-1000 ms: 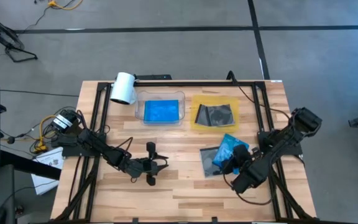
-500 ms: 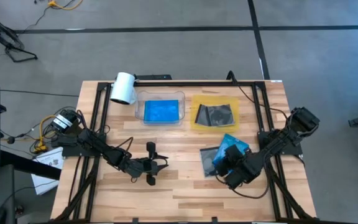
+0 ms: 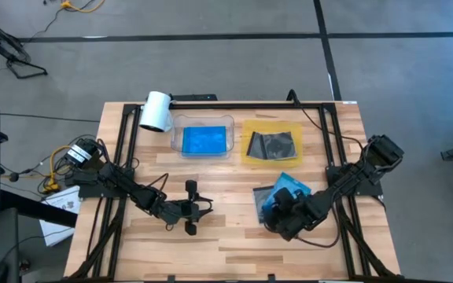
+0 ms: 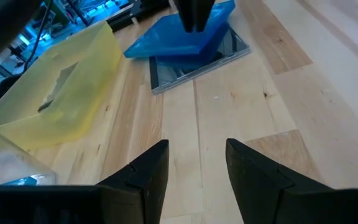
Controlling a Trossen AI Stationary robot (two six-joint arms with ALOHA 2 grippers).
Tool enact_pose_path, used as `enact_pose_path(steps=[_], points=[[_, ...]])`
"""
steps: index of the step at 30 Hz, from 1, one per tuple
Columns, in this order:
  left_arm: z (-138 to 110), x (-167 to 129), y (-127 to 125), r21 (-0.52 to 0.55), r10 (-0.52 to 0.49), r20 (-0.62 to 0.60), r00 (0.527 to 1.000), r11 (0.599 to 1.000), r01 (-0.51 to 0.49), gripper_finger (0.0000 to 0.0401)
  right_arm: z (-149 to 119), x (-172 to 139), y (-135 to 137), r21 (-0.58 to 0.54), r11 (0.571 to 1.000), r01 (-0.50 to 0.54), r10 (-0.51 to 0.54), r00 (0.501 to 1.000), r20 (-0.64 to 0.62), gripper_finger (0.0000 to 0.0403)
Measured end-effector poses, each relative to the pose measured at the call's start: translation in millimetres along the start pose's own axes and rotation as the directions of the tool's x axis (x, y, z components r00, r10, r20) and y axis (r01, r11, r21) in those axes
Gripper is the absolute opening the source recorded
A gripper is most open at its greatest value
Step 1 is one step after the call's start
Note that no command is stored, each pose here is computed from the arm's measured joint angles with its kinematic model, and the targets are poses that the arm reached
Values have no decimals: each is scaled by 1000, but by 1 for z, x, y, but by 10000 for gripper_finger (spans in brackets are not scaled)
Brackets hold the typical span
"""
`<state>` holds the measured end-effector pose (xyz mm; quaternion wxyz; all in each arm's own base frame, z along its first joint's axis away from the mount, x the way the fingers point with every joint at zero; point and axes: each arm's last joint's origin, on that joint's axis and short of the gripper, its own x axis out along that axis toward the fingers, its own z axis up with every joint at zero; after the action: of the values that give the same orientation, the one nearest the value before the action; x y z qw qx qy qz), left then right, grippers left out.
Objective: Pick & place jewel cases by type
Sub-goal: Put the blue CD case into the transparent bin
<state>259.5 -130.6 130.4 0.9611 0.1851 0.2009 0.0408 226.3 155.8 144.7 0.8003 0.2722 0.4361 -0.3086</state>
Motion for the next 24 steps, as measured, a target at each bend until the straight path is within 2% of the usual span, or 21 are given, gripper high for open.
enact_pose_path(steps=[5,7,10,12,15,18,24], points=[[1,0,0,-37,2,12,1000,999,-1,153,2,-1,11,-56,994,-99,101,994,39,118],[2,0,1,-59,-1,22,1000,998,2,153,3,-1,12,-65,993,-95,102,989,104,118],[6,3,3,-104,-55,59,997,993,60,153,0,-10,11,-79,994,-68,84,975,207,114],[6,5,6,-126,-85,66,994,988,93,153,-2,-16,8,-66,997,-34,47,977,206,108],[5,8,10,-146,-92,62,994,984,101,154,-7,-16,-9,-23,995,97,-93,987,132,101],[4,10,13,-153,-105,59,993,982,113,154,-10,-14,-22,45,977,207,-211,973,95,98],[4,10,13,-153,-113,58,992,981,121,154,-11,-12,-35,45,955,292,-295,950,100,101]])
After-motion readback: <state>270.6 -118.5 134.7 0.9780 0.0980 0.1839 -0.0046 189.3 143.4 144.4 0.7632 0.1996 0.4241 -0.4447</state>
